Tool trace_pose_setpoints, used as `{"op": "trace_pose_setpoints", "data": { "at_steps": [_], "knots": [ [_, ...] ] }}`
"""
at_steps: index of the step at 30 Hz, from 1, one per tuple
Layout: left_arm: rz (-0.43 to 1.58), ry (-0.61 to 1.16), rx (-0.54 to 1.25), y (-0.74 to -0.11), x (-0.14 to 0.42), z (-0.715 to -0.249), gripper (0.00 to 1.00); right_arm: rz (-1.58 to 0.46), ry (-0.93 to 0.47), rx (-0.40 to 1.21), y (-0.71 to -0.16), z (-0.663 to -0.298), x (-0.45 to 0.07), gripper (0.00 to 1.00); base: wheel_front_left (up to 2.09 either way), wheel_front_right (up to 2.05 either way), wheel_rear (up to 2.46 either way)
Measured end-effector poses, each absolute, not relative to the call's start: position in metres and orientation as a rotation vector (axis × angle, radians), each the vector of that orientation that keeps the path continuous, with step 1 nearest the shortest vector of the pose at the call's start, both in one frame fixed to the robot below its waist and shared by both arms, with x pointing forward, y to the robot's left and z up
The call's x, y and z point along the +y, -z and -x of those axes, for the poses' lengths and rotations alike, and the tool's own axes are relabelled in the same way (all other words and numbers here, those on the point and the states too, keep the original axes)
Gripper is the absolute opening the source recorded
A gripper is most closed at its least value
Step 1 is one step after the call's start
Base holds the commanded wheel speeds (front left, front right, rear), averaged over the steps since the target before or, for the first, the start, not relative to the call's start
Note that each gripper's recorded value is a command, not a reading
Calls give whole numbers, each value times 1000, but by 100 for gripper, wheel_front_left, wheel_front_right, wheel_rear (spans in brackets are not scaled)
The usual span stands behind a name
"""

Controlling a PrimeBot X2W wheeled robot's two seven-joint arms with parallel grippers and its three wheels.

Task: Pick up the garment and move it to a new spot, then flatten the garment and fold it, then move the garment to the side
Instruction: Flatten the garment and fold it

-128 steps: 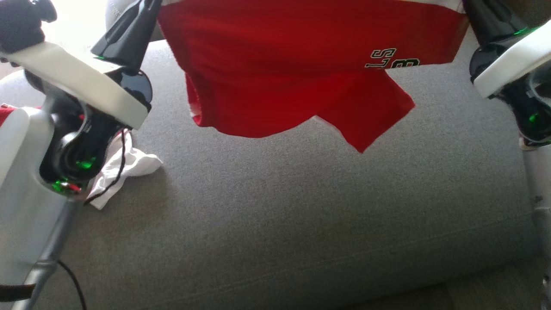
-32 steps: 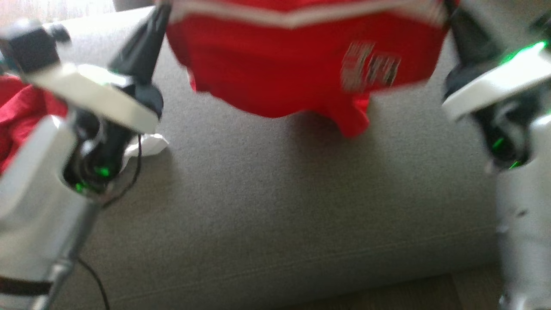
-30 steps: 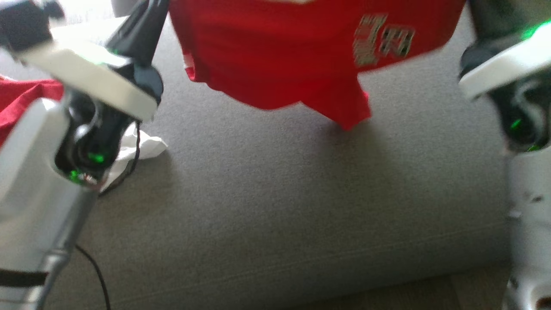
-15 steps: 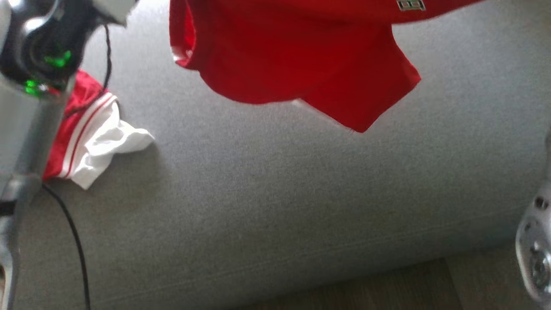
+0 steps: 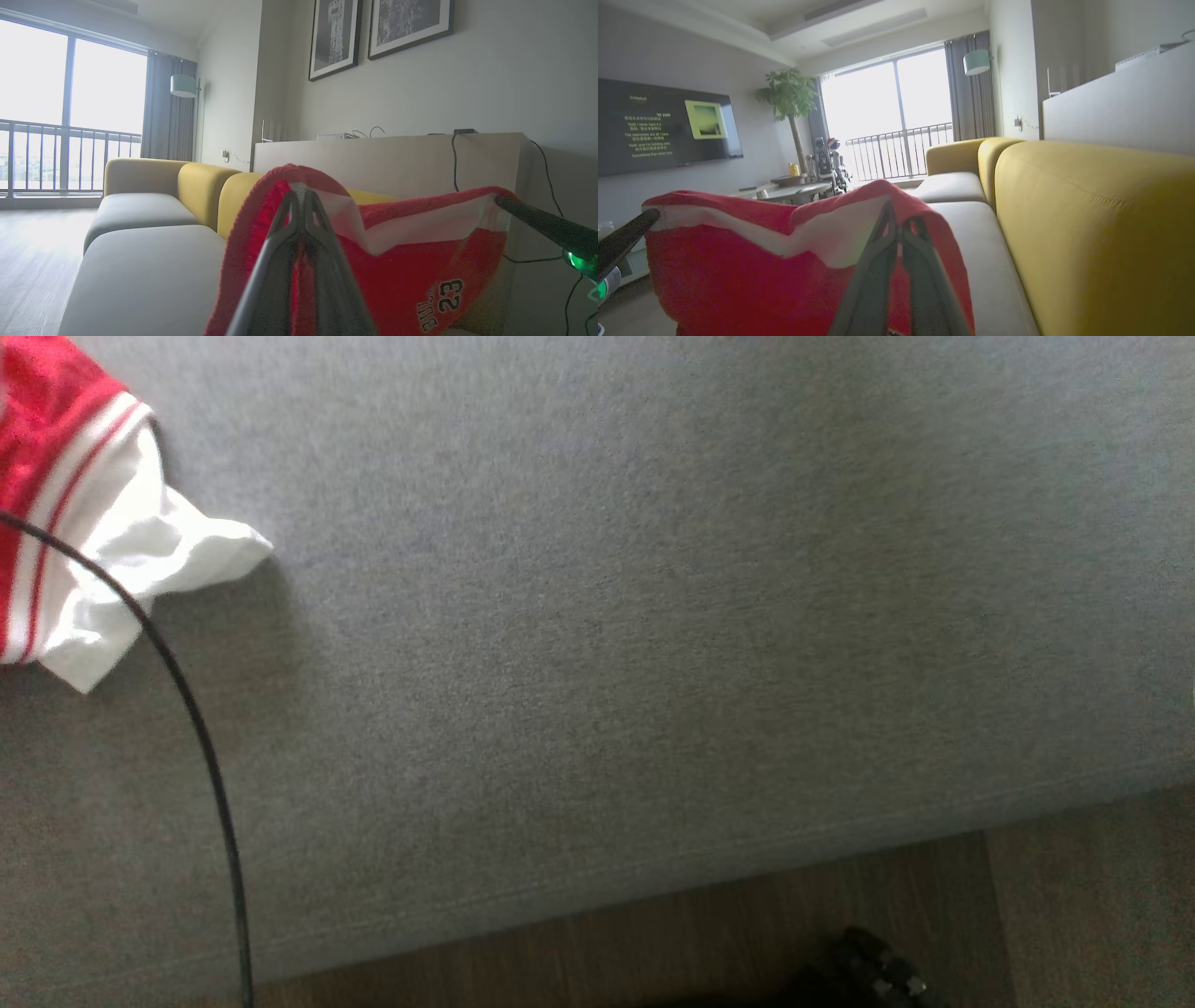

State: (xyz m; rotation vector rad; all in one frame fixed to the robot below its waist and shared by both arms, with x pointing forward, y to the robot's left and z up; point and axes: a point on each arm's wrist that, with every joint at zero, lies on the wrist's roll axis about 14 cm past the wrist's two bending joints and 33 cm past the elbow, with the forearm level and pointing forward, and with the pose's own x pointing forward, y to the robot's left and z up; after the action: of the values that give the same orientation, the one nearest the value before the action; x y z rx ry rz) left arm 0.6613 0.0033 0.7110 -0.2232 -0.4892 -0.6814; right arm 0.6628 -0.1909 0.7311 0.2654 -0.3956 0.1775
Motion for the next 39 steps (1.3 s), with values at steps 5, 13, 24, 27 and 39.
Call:
{"op": "trace_pose_setpoints", "data": {
  "at_steps": [5, 13, 24, 27, 39],
  "knots": [
    [208, 697, -242, -582, -12, -674, 0, -237, -222, -143, -605, -689, -168, 0, 0, 0, 0],
    [294, 774, 69, -463, -1, -589, 0, -194, -196, 197, -479, -643, -193, 0, 0, 0, 0],
    [180, 1042, 235, -452, 5, -446, 0, -149, -163, 452, -450, -525, -243, 0, 0, 0, 0],
    [152, 1064, 214, -460, 4, -430, 0, -166, -155, 465, -454, -499, -247, 0, 0, 0, 0],
    [189, 1086, 265, -457, 3, -355, 0, -202, -78, 490, -475, -412, -257, 0, 0, 0, 0]
  ]
}}
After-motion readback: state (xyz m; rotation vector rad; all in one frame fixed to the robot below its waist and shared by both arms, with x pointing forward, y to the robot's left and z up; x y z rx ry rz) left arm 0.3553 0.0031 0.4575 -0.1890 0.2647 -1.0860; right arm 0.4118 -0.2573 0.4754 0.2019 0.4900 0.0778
